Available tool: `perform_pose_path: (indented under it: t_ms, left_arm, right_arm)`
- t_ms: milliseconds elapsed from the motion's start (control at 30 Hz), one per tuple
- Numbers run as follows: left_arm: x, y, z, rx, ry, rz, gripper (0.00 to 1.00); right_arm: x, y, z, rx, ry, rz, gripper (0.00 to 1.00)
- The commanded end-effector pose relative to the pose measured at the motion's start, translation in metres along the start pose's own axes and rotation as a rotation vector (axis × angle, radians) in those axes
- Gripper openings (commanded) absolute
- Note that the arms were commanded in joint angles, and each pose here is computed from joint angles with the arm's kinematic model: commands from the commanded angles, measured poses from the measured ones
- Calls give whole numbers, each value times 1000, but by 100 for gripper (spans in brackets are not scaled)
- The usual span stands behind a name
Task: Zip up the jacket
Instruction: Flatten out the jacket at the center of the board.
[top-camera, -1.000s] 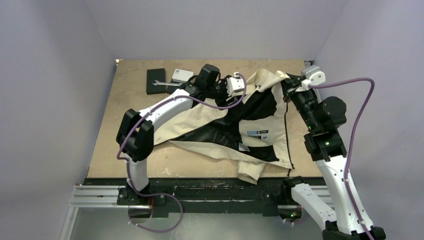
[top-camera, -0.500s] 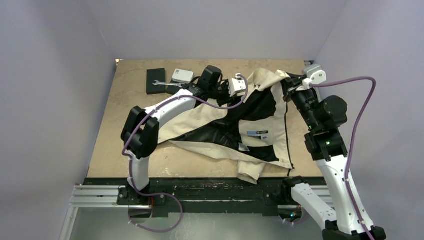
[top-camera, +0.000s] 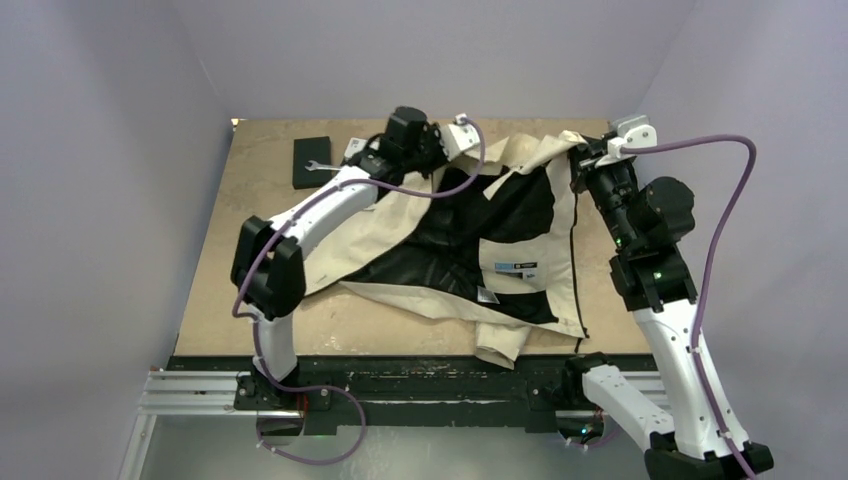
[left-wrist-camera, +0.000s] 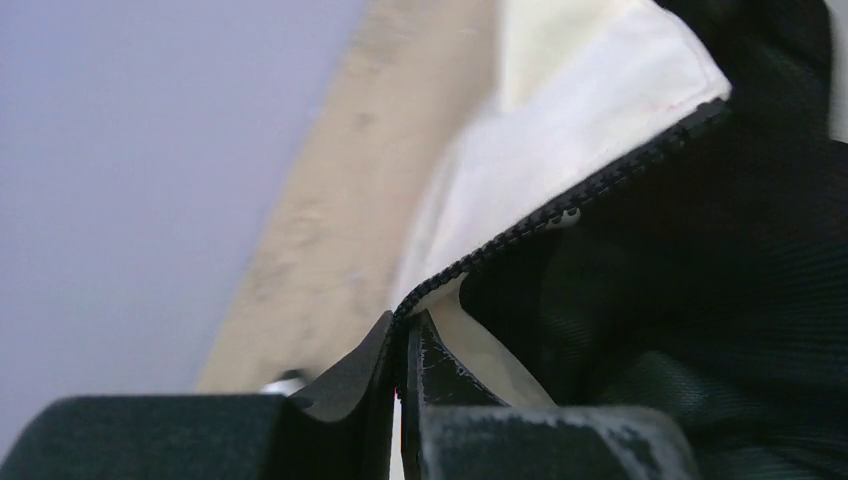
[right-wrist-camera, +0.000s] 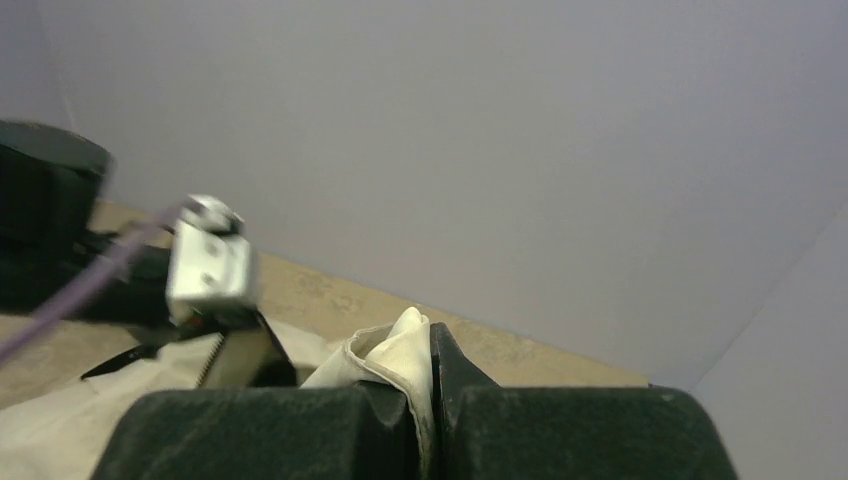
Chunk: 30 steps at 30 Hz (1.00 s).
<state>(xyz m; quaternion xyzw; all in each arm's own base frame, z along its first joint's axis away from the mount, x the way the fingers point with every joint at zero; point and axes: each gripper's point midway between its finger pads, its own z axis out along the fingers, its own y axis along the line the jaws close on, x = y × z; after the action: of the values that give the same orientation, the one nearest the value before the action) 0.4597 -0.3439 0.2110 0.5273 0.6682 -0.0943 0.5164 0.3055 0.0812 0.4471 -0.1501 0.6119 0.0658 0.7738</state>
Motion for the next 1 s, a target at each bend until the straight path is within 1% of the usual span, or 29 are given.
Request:
perform_pose_path:
  t_ms: [0, 67, 133, 267, 333, 433, 533, 600, 667, 833, 933, 967]
  left_arm:
    - [-115, 154, -148, -535, -219, 100, 0]
    - [-132, 187, -197, -665, -235, 98, 0]
    - [-149, 209, -244, -785, -249, 106, 0]
    - [-176, 223, -324, -968, -273, 148, 0]
    - [-180, 226, -350, -1022, -245, 175, 0]
    - [-172, 228, -369, -1071, -182, 175, 0]
    - [-160, 221, -370, -1058, -137, 169, 0]
    - [-158, 217, -376, -1051, -132, 158, 0]
    - [-164, 213, -389, -1046, -153, 151, 0]
    - [-189, 196, -420, -980, -255, 124, 0]
    - [-182, 185, -416, -932, -255, 88, 0]
    - [-175, 184, -412, -928, -240, 68, 0]
  right_arm:
    - [-30, -31, 2, 163, -61, 13, 0]
    - [-28, -42, 5, 228, -52, 25, 0]
    - [-31, -52, 8, 281, -63, 34, 0]
    - [-25, -67, 17, 364, -28, 55, 0]
    - [-12, -68, 24, 376, 30, 56, 0]
    - [7, -64, 34, 361, 80, 72, 0]
    - [16, -59, 39, 350, 96, 104, 0]
    - [16, -57, 39, 359, 106, 111, 0]
    - [7, -58, 37, 387, 101, 106, 0]
    - [-40, -60, 28, 459, 50, 126, 0]
    - [-57, -64, 33, 492, 60, 135, 0]
    - [-53, -63, 39, 496, 77, 134, 0]
